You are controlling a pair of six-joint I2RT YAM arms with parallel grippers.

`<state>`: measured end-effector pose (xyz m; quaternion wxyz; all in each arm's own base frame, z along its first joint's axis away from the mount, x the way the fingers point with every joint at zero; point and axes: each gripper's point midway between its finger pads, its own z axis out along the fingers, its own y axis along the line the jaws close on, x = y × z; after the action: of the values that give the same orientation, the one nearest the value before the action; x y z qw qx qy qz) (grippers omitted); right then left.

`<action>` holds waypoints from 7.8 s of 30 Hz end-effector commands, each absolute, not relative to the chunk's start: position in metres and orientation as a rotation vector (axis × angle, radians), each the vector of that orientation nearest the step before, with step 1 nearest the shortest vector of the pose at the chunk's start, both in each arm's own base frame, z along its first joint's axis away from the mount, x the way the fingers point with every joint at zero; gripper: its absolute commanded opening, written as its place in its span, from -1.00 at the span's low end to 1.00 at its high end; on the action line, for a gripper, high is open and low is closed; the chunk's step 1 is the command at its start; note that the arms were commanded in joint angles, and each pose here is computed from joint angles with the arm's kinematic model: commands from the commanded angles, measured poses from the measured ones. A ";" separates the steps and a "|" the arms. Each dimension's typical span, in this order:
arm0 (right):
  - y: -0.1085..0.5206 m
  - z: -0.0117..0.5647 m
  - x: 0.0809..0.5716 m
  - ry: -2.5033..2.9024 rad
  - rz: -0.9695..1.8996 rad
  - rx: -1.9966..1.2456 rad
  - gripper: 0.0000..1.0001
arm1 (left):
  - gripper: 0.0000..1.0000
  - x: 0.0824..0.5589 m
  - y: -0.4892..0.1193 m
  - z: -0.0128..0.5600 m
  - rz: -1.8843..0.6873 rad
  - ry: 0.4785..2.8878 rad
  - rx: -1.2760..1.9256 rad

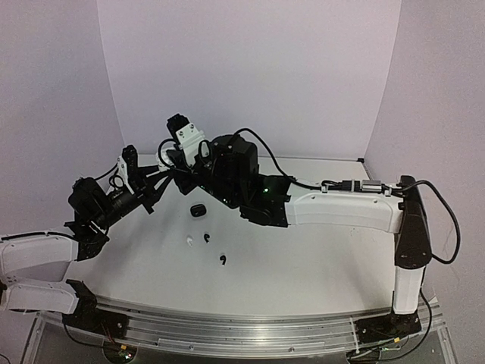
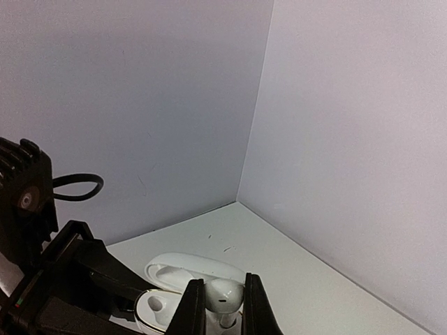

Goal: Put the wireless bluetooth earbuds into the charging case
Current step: Insert the right earbud into the right side groove of the charging case, then move the left earbud to the center of the board.

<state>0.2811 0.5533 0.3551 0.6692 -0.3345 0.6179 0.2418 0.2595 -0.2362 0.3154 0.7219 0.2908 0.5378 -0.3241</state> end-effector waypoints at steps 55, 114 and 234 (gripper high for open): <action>0.533 0.413 0.251 1.132 0.819 -0.957 -1.00 | -1.00 0.236 -0.229 0.369 -0.587 0.887 0.750; 0.545 0.400 0.274 1.181 0.828 -0.864 -1.00 | -1.00 0.245 -0.225 0.372 -0.630 0.933 0.692; 0.501 0.443 0.316 1.441 1.060 -0.501 0.71 | -1.00 0.270 -0.204 0.378 -0.671 1.062 0.495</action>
<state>0.2993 0.5480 0.3640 0.6016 -0.3159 0.6299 0.3762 0.2717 -0.2184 0.3347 0.7421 0.2644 0.5293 -0.3150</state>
